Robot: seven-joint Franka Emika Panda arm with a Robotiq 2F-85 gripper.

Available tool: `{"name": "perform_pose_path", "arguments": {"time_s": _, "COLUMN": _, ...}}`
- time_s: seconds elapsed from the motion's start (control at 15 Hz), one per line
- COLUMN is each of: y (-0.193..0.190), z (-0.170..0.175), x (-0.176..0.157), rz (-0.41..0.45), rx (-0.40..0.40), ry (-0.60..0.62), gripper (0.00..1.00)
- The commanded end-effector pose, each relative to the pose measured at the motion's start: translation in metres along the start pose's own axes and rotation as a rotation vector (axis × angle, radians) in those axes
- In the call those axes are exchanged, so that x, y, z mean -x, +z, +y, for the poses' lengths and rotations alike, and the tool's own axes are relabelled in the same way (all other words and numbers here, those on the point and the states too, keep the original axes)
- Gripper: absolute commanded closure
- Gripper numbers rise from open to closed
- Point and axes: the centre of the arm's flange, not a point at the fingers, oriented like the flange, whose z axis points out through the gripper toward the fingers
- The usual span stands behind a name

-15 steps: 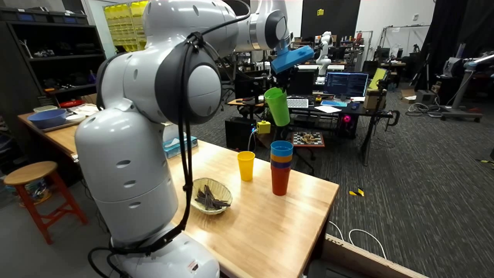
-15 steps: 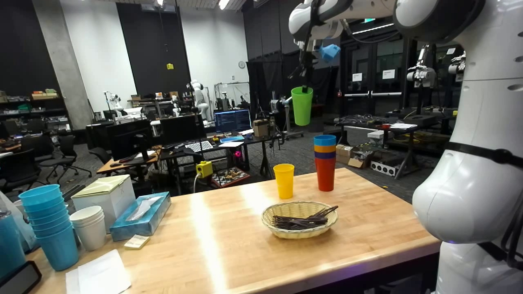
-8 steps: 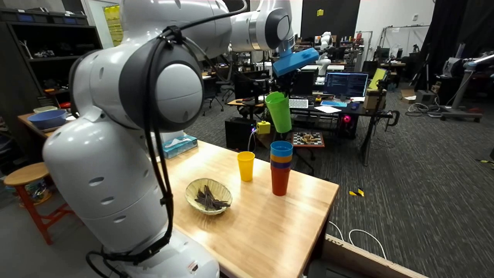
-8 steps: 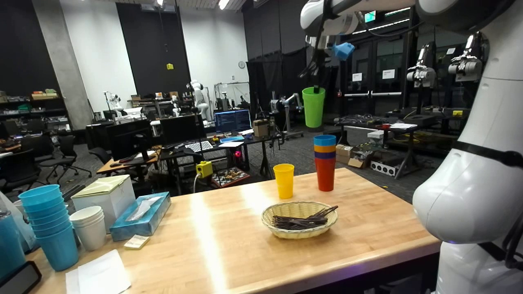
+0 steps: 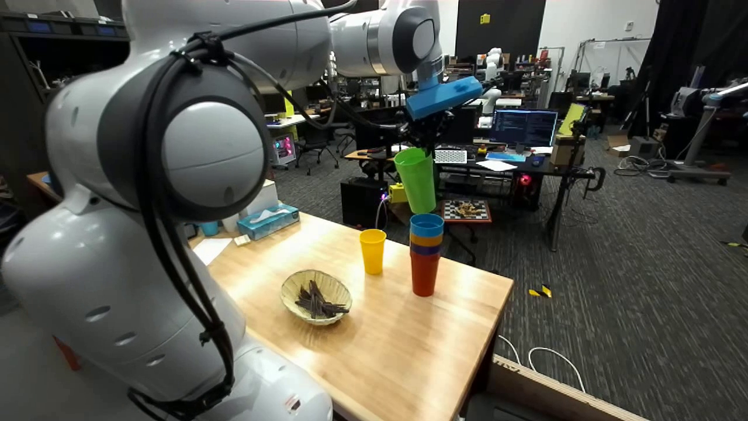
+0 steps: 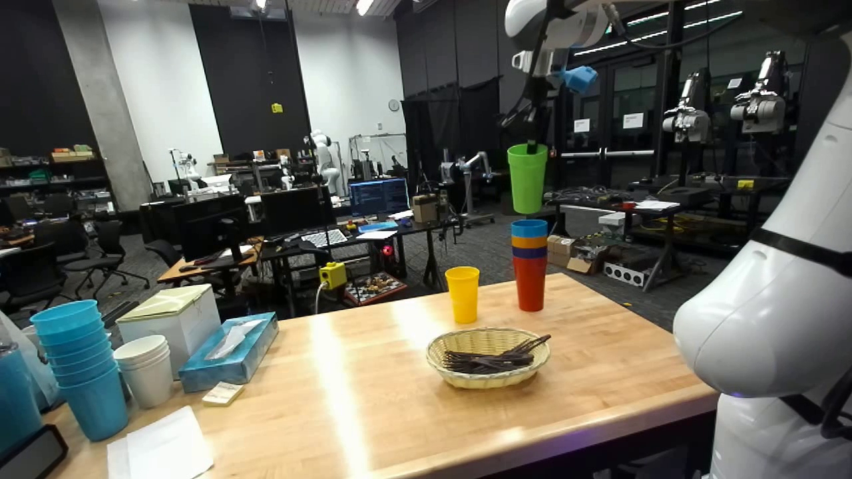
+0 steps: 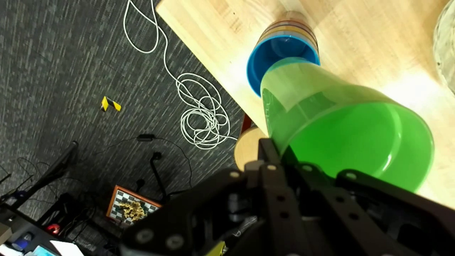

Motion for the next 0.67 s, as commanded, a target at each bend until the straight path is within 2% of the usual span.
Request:
{"name": "perform_pose_path", "arguments": {"time_s": 0.0, "y": 0.006, "z": -0.007, "x": 0.017, "rz": 0.011, "rx": -0.019, "ry": -0.018, "gripper": 0.99}}
{"name": "perform_pose_path", "arguments": {"time_s": 0.33, "y": 0.030, "z": 0.000, "x": 0.010, "rz": 0.018, "rx": -0.023, "ry": -0.047, "gripper": 0.99}}
{"name": "perform_pose_path", "arguments": {"time_s": 0.6, "y": 0.032, "z": 0.001, "x": -0.002, "rz": 0.035, "rx": -0.001, "ry": -0.069, "gripper": 0.99}}
